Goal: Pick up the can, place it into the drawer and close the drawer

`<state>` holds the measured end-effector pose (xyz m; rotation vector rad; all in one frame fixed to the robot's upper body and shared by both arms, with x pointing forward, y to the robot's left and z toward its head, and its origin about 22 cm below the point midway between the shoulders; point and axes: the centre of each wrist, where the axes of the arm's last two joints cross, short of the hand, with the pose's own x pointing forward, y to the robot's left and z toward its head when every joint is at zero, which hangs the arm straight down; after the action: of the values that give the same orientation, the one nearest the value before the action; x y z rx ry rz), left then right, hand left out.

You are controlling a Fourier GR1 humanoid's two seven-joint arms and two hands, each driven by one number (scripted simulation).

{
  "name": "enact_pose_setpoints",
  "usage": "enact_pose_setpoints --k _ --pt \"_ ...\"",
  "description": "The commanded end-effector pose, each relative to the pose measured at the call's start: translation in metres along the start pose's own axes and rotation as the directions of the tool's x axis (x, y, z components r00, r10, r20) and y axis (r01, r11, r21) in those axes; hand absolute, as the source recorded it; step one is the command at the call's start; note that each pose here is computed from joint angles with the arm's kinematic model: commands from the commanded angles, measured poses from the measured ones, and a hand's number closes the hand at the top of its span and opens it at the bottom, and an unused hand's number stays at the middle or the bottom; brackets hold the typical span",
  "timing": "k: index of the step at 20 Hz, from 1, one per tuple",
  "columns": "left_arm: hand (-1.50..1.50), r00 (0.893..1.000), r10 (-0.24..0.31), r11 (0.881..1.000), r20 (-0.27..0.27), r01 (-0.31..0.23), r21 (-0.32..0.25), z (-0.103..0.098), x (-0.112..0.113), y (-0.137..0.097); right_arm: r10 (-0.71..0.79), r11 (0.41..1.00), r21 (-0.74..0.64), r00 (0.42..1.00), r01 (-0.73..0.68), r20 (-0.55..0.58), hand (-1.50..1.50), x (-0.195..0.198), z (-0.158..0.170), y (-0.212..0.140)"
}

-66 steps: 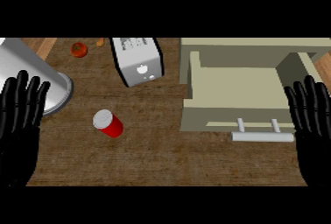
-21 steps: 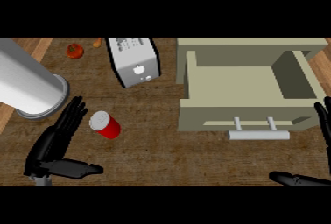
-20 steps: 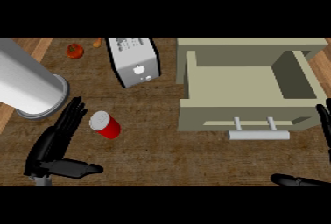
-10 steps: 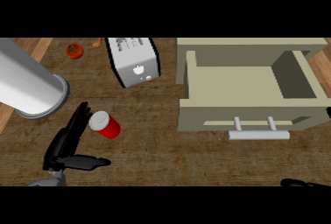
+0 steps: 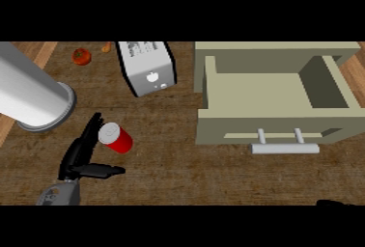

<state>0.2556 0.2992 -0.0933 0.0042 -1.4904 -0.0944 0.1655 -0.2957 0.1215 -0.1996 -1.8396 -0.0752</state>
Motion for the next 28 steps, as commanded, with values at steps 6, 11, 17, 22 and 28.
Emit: enact_pose_setpoints --k 6,11,17,22,28 --pt "-1.5 0.999 0.023 0.999 -0.034 -0.021 0.044 -0.009 -0.035 0.003 0.027 1.0 0.016 0.999 -0.027 -0.017 -1.5 0.022 0.006 -0.007" --pt "-1.5 0.999 0.024 1.0 -0.032 -0.023 0.014 -0.018 -0.036 0.012 0.013 1.0 0.027 1.0 -0.013 -0.007 -1.5 0.014 -0.006 0.015" --pt "-1.5 0.999 0.032 0.999 0.004 -0.032 -0.044 -0.038 -0.025 0.013 0.009 1.0 0.022 1.0 -0.008 -0.006 -1.5 0.012 0.006 0.004" --pt "-1.5 0.999 0.053 0.988 -0.014 -0.054 -0.143 -0.047 -0.027 -0.014 0.018 1.0 0.002 1.0 -0.018 0.002 -1.5 0.022 -0.007 0.003" --pt "1.5 0.992 0.121 0.969 0.021 -0.113 -0.22 -0.062 -0.016 -0.027 0.0 1.0 -0.009 1.0 0.0 0.028 -1.5 0.012 -0.001 0.014"
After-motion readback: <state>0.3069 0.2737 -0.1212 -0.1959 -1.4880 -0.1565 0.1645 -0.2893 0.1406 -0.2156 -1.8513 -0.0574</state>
